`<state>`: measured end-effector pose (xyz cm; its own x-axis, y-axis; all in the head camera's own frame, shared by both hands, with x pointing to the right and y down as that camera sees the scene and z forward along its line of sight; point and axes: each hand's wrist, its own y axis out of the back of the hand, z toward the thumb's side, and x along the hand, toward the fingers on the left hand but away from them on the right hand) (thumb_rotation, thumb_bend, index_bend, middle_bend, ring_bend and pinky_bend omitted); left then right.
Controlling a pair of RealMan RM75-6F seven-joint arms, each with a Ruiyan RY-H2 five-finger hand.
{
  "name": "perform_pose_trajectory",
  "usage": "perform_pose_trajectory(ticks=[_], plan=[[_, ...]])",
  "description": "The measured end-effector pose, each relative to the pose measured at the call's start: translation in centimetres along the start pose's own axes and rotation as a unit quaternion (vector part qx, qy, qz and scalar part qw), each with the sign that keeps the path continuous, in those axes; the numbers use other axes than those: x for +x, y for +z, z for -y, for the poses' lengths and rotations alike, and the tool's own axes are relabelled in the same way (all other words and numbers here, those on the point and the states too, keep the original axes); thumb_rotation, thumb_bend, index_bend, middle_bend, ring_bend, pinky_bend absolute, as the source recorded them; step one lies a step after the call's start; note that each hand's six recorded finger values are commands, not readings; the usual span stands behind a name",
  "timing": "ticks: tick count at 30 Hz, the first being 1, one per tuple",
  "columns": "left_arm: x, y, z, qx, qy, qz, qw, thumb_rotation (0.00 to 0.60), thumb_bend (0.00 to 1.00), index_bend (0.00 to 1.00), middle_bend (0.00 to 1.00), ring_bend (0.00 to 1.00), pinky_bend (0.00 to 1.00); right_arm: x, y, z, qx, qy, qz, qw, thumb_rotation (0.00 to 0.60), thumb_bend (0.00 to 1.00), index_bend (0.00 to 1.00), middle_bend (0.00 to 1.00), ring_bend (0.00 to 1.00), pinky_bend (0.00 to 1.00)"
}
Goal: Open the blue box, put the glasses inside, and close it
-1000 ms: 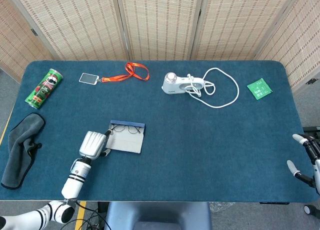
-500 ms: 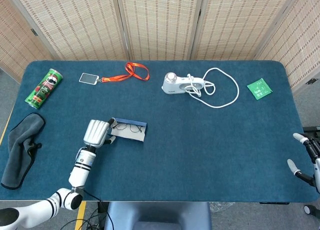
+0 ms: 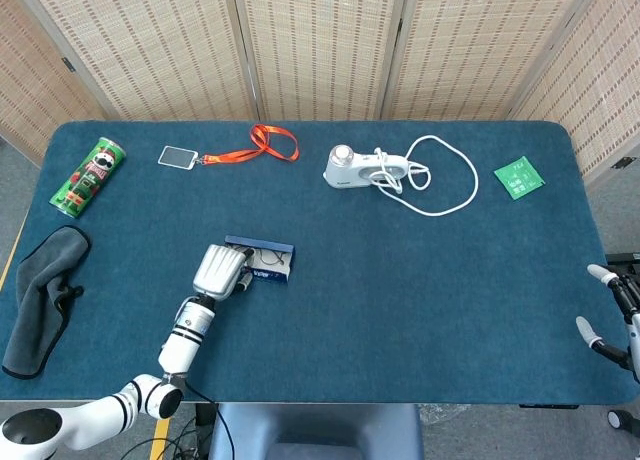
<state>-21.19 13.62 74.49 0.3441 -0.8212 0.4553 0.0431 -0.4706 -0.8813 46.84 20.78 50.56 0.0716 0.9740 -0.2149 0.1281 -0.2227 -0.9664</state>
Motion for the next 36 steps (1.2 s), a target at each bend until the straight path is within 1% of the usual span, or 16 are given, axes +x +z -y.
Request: perform_pose_trajectory(ticks=[3, 10, 17, 25, 29, 32, 36], plan=[[-0.1, 0.4, 0.0, 0.002, 0.000, 0.005, 1.0000, 0.600, 0.41, 0.62, 0.92, 0.82, 0.90, 0.1, -0.1, 0.0, 0.000, 0.000, 0.001, 1.0000, 0.600, 0.28, 0.19, 0.23, 0.29, 0.22], [-0.7, 0.1, -0.4, -0.003, 0.002, 0.006, 1.0000, 0.600, 0.46, 0.70, 0.94, 0.83, 0.90, 0.2, -0.1, -0.1, -0.001, -0.001, 0.000, 1.0000, 0.600, 0.28, 0.19, 0.23, 0.29, 0.22], [-3.1, -1.2, -1.4, -0.017, -0.001, 0.007, 0.9998, 0.600, 0.46, 0.71, 0.94, 0.83, 0.90, 0.3, 0.3, -0.1, 0.000, -0.002, -0.004, 1.0000, 0.600, 0.28, 0.19, 0.23, 0.29, 0.22], [-7.9, -3.7, -3.1, -0.032, -0.032, 0.004, 0.9990, 0.600, 0.46, 0.70, 0.94, 0.83, 0.90, 0.3, 1.2, -0.2, 0.001, -0.004, -0.014, 0.9999, 0.600, 0.28, 0.19, 0.23, 0.29, 0.22], [-10.0, -4.7, -4.2, -0.030, -0.049, 0.002, 0.9983, 0.600, 0.46, 0.70, 0.94, 0.83, 0.90, 0.2, 1.5, -0.2, 0.001, -0.004, -0.017, 0.9998, 0.600, 0.28, 0.19, 0.23, 0.29, 0.22], [-10.8, -4.7, -4.7, -0.026, -0.060, 0.004, 0.9979, 0.600, 0.46, 0.69, 0.94, 0.83, 0.90, 0.2, 1.7, -0.2, 0.000, -0.004, -0.020, 0.9998, 0.600, 0.28, 0.19, 0.23, 0.29, 0.22], [-10.4, -4.3, -4.7, -0.016, -0.069, 0.008, 0.9974, 0.600, 0.46, 0.69, 0.93, 0.82, 0.90, 0.0, 1.9, 0.0, 0.000, -0.002, -0.022, 0.9997, 0.600, 0.28, 0.19, 0.23, 0.29, 0.22]])
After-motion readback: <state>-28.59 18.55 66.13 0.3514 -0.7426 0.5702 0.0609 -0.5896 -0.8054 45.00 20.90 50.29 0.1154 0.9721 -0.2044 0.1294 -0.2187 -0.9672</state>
